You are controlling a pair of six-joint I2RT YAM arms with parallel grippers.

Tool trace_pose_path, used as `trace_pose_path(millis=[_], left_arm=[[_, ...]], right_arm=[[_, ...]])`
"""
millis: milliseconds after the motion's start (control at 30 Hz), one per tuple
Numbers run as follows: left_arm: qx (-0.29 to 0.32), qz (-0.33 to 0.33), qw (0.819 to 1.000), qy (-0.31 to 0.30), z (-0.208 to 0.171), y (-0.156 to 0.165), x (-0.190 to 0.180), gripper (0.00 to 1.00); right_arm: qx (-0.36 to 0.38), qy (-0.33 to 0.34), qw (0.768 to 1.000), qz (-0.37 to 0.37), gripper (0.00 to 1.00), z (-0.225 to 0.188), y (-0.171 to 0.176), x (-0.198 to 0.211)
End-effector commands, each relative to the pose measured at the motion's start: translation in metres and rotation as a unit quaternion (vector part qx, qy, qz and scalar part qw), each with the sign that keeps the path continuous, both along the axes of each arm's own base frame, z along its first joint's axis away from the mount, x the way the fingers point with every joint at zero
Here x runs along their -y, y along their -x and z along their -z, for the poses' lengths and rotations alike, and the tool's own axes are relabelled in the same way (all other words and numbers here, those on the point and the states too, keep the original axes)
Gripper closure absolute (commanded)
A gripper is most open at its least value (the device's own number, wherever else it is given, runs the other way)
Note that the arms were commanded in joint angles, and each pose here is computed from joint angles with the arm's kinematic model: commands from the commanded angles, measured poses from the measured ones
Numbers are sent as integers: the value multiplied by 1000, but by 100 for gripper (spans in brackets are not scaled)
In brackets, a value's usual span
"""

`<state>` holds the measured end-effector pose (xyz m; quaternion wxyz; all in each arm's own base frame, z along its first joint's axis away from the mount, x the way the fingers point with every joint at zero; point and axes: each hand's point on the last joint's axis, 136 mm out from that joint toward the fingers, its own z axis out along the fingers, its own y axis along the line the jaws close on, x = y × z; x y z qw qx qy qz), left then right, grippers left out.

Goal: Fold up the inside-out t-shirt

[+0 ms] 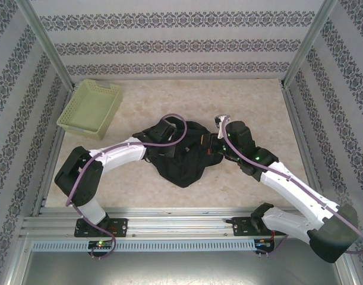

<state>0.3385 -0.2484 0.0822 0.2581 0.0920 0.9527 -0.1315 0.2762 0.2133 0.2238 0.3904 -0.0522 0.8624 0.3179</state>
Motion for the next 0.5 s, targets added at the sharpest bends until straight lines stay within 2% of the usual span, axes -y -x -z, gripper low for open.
trace_pose_path(millis=[0,100,233,333,467], left_arm=[[35,-17,999,17,-20,-18,1,79],[31,2,999,35,-23,-14,10,80],[44,46,997,35,-29,2,28,67],[50,55,997,37,-33,9,31,64],[79,84,992,54,-47,24,41,55]], right_arm=[[9,-1,1000,18,100,-5,-1,7],[7,-6,1000,15,100,-4,-1,6],[10,-9,1000,18,100,-6,-2,6],[14,-13,1000,14,100,-9,-3,4],[15,-11,1000,21,100,-10,-5,6]])
